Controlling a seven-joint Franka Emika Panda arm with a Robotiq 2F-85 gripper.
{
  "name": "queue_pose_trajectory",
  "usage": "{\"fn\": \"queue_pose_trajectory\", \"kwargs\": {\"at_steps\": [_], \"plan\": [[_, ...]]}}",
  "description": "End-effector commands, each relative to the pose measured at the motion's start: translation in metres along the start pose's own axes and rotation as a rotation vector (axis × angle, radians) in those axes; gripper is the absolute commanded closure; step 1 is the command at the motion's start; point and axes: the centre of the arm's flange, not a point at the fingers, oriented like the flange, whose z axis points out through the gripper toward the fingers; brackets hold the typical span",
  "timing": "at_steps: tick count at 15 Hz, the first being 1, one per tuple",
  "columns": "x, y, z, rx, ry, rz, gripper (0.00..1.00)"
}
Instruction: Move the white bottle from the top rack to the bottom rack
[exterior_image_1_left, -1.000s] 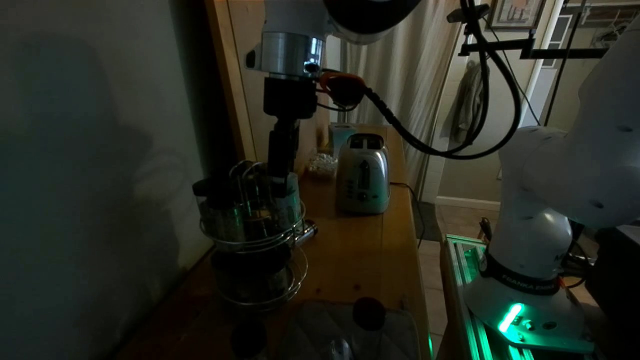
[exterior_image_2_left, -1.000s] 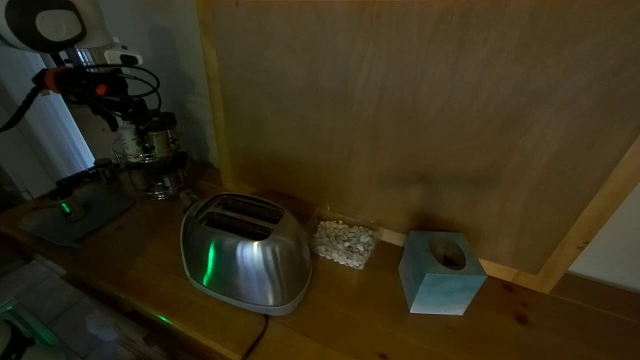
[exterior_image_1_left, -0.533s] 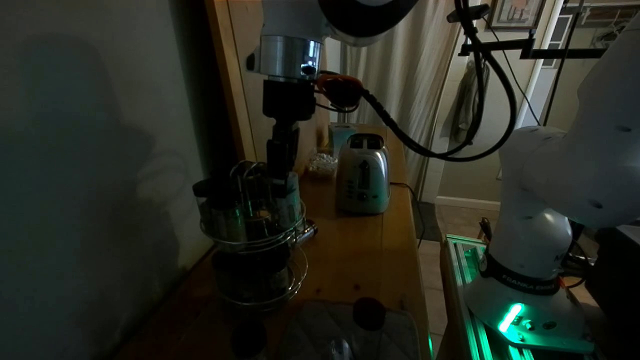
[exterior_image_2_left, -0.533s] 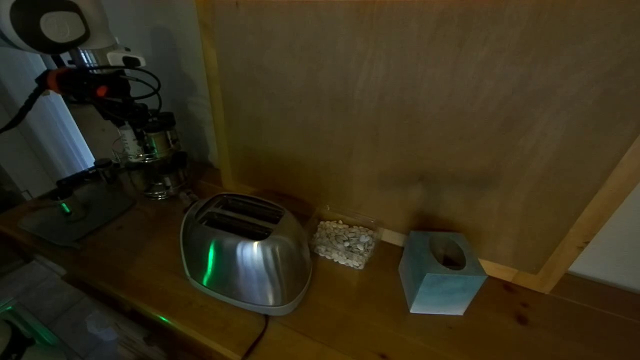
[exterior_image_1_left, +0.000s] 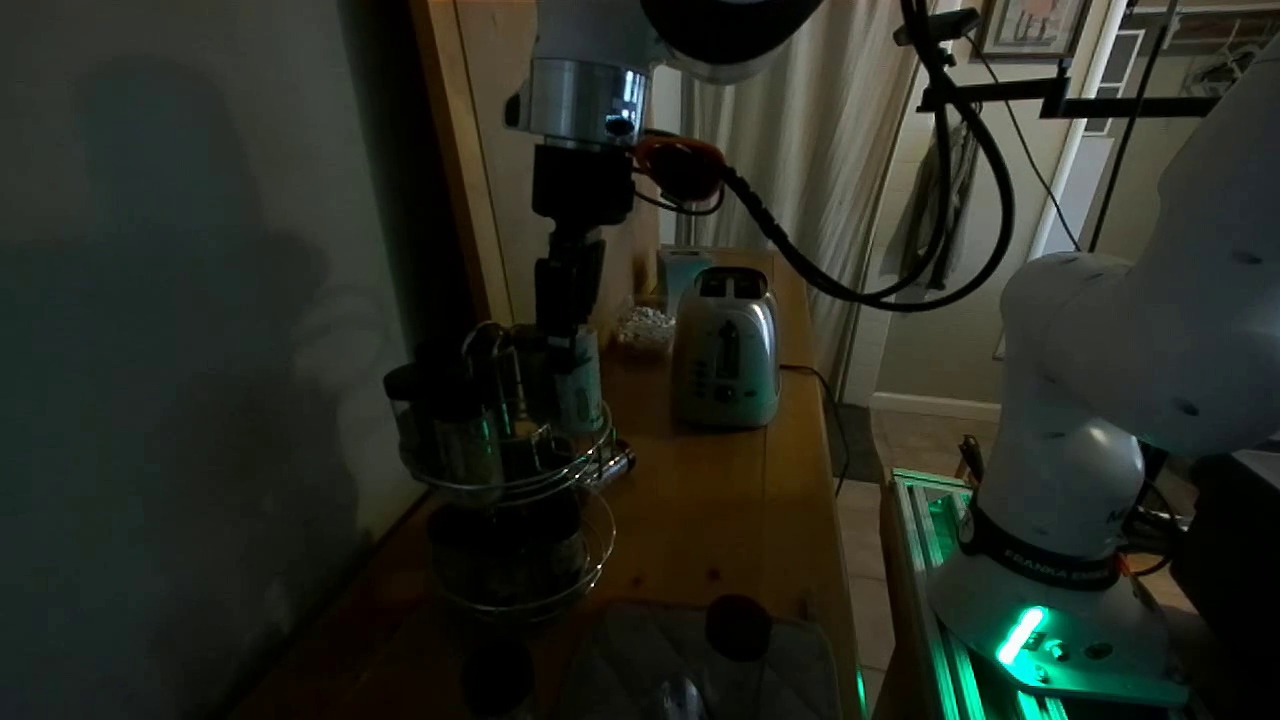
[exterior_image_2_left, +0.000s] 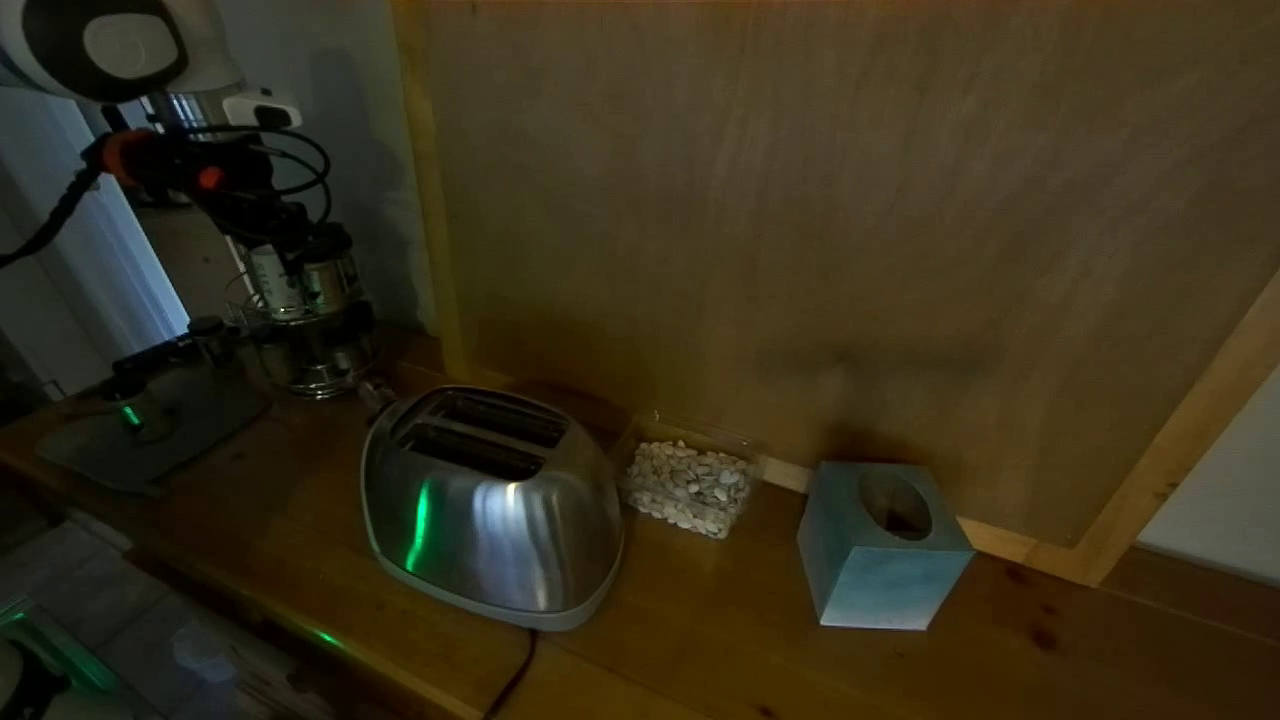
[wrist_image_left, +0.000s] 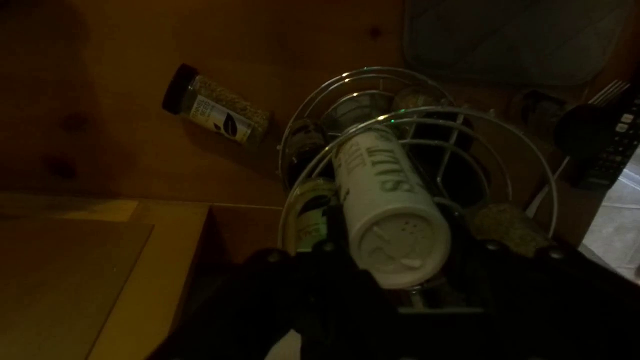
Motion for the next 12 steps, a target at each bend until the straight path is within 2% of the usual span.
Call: {"fn": "queue_pose_trajectory", "kwargs": {"at_steps": [1,4,8,12], "plan": [[-0.006,0.010,-0.028,0.007,0.040,0.013,0.80],[-0.013,0.017,-0.048,0.035,0.079,0.019,0.80],[-0.026,0.031,-0.070,0.058,0.079,0.075,0.80],[-0.042,0.060,-0.055,0.120,-0.061,0.242,0.80]]}}
